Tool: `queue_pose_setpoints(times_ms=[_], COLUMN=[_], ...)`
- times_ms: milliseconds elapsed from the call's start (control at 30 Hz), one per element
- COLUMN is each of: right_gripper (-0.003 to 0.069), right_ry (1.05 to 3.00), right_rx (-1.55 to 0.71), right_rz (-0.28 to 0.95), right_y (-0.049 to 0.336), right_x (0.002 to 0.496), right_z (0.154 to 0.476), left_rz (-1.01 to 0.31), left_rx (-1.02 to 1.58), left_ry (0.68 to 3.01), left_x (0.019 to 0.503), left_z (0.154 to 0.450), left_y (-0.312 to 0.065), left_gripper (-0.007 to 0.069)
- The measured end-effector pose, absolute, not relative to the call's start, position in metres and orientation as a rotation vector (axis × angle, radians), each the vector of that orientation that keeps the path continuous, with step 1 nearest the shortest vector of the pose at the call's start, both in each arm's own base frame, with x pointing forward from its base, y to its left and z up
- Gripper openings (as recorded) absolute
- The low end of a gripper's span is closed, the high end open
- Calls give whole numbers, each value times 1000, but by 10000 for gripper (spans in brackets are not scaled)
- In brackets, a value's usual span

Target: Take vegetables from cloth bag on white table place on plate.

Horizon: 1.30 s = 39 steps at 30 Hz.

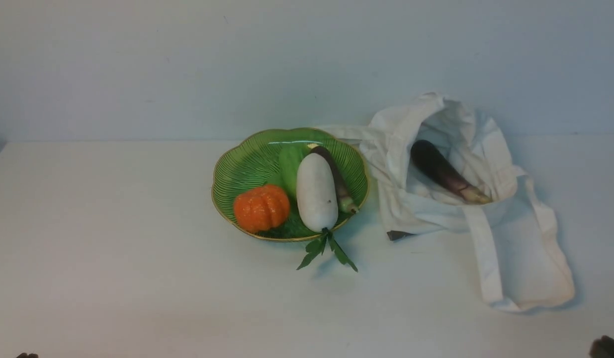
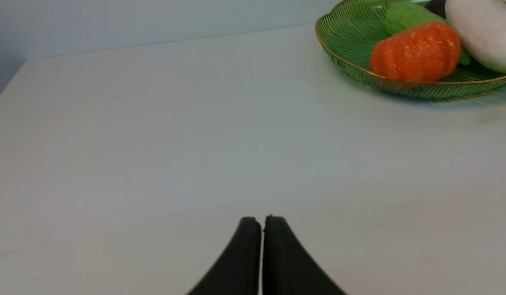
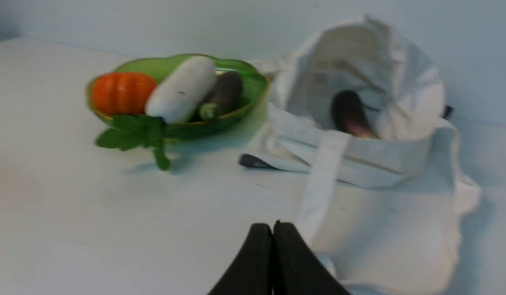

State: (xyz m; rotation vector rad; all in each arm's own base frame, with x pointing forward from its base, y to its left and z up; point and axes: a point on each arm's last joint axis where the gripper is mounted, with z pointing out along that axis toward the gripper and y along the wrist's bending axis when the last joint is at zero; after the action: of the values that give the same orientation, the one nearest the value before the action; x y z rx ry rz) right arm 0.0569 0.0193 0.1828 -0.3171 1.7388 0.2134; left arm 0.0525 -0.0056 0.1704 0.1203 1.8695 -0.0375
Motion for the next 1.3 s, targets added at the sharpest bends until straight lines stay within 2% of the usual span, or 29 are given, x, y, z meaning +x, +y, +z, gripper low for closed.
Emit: queue_pose_setpoints(times_ms=[167,267,1300], right_gripper=[-15,-15,-15], right_ry=[1754,1755,1757], right_rx=[-144,-106,-111], right_rz=[69,38,21], right_y=[7,5,4], right_x=[55,55,55], right_z=[181,181,181], left_rz=[-37,-37,-37], left_rx=[120,120,120], left_ry=[1869,1869,1869], left_x=[53,53,53], left_z=[170,170,170], left_y=[-6,-6,-6], left_gripper=[-5,-5,-5])
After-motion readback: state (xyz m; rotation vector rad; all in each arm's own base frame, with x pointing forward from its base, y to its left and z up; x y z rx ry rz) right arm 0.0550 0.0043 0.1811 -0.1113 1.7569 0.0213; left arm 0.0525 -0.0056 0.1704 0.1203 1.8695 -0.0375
